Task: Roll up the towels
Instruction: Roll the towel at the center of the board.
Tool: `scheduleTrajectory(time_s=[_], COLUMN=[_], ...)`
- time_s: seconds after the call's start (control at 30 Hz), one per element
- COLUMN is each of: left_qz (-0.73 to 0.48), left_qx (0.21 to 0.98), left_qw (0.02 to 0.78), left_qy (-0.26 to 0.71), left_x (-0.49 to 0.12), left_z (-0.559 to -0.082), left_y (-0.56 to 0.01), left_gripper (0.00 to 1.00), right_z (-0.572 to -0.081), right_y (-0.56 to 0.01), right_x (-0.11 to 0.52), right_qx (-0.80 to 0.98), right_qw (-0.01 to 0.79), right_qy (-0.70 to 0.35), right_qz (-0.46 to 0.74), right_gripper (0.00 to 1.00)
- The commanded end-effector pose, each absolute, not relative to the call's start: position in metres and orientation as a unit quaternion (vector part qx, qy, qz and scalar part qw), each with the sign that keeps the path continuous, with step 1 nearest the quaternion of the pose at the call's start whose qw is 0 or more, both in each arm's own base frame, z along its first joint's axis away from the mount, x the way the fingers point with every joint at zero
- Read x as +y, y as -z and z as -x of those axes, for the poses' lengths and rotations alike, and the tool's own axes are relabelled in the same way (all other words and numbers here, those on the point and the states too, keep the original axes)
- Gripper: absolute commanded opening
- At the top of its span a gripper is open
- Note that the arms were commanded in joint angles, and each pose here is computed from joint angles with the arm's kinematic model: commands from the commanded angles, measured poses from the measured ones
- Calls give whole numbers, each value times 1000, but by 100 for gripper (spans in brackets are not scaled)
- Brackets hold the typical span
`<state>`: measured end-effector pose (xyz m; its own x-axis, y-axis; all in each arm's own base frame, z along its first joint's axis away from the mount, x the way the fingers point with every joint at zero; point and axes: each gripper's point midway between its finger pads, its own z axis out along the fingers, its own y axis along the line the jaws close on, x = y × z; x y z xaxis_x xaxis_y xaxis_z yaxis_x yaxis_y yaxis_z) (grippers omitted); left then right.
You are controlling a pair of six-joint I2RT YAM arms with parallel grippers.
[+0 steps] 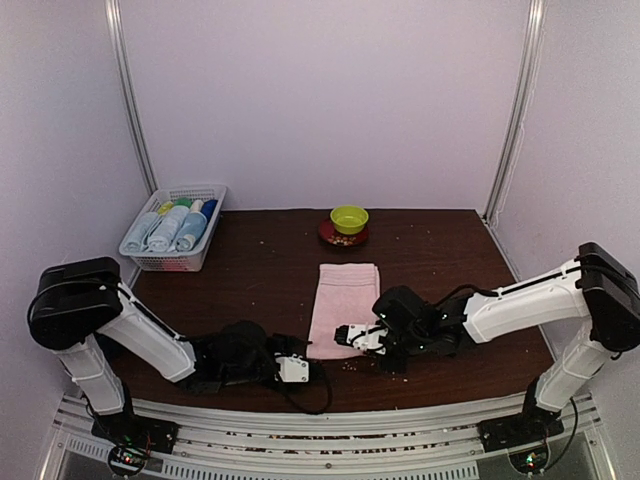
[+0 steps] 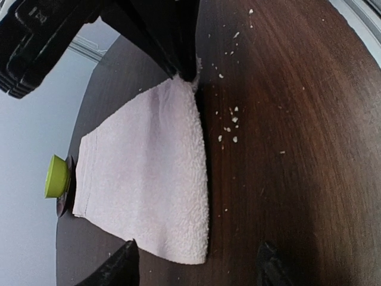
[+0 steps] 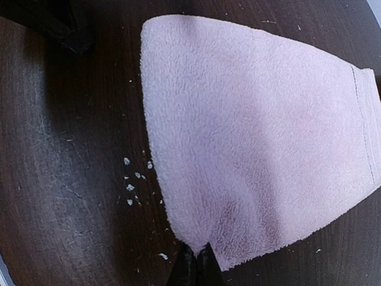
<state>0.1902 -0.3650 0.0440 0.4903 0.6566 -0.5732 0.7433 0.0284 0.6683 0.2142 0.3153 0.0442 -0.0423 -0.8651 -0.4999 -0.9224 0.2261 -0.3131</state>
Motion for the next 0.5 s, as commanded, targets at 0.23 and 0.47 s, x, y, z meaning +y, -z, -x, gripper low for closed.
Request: scheduleTrajectory(time_s=[0.23,0.47], left_qz=[-677,-695], left_qx=[532,540], left_qw=[507,474], left_qy=[-38,-33], left_x=[-374,-372], left_z=[-218,-213], left_y=[-19,-5], left_gripper=[54,34], right_z=[-216,-220], right_y=[-40,-47], right_x=[314,312], right_qx=[737,739], right_qw=[281,288], right_qy=[-64,-64], right_qz=[611,606], right_gripper=[0,0])
